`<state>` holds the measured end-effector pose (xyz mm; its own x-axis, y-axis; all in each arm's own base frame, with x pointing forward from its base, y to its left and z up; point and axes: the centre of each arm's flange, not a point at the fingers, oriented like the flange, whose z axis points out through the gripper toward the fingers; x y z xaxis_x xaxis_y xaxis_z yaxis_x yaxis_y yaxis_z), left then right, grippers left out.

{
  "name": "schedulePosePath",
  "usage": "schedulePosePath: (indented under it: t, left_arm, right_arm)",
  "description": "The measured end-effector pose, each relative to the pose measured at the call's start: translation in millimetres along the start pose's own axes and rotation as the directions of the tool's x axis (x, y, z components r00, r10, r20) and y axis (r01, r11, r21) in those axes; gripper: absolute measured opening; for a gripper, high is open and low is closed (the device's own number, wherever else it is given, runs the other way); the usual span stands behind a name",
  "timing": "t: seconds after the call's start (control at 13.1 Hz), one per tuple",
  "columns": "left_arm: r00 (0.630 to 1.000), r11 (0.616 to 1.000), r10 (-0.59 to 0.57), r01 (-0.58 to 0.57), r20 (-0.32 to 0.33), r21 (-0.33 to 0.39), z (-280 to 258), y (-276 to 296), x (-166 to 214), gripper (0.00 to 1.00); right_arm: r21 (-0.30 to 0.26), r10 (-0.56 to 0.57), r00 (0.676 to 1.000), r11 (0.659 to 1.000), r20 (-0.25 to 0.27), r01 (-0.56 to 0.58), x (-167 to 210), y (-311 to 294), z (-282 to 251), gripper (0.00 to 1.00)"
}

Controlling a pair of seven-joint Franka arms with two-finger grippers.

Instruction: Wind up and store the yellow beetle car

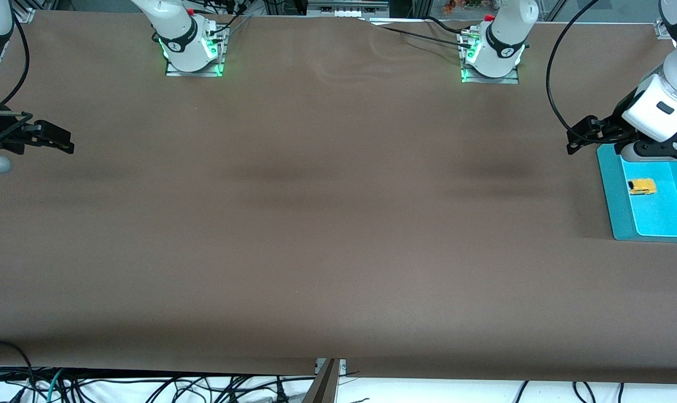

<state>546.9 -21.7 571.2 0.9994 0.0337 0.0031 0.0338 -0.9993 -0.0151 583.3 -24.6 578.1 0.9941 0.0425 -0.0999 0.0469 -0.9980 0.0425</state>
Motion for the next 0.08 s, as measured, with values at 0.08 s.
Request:
schedulePosePath:
  t: [0.08]
  left_arm:
    - [1.000, 1.000, -0.003, 0.003, -0.001, -0.001, -0.1, -1.9, 0.2, 1.00]
  right_arm:
    - [0.000, 0.000, 1.000, 1.000, 0.000, 0.000, 0.0, 0.0, 0.0, 1.00]
